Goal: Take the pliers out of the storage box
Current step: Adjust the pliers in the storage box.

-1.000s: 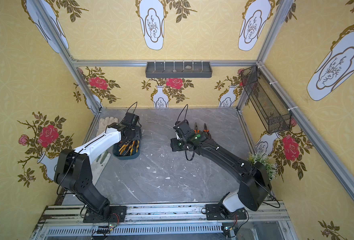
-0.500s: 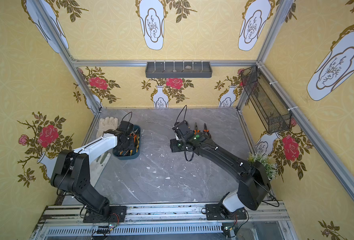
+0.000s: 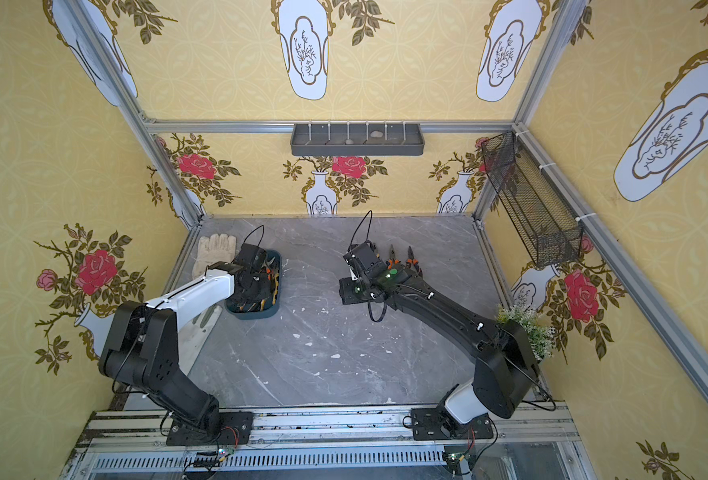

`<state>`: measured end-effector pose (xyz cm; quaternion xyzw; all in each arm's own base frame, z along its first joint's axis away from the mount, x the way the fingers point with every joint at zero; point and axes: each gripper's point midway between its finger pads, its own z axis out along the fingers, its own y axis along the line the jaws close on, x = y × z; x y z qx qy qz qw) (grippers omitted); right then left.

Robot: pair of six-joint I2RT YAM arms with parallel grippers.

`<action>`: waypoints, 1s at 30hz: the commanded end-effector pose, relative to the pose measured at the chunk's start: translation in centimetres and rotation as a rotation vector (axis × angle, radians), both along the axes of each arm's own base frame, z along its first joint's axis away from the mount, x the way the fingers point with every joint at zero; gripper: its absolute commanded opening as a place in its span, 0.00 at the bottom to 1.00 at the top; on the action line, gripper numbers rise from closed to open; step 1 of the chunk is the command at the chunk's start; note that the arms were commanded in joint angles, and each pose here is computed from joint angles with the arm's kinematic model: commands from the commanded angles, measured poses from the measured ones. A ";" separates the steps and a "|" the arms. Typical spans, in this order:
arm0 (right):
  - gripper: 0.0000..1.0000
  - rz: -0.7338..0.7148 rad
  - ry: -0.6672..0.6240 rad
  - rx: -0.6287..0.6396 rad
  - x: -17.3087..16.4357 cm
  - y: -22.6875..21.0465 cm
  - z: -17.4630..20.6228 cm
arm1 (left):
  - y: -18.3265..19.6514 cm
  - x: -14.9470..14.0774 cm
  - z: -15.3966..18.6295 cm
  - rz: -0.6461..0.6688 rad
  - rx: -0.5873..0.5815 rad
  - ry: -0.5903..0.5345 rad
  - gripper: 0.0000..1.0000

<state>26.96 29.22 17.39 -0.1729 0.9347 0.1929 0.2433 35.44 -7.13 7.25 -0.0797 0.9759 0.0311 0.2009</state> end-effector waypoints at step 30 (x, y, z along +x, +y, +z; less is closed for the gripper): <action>0.55 0.009 -0.032 0.021 0.7 0.8 0.7 | -0.2 -2.7 -5.8 0.009 -0.021 0.152 0.29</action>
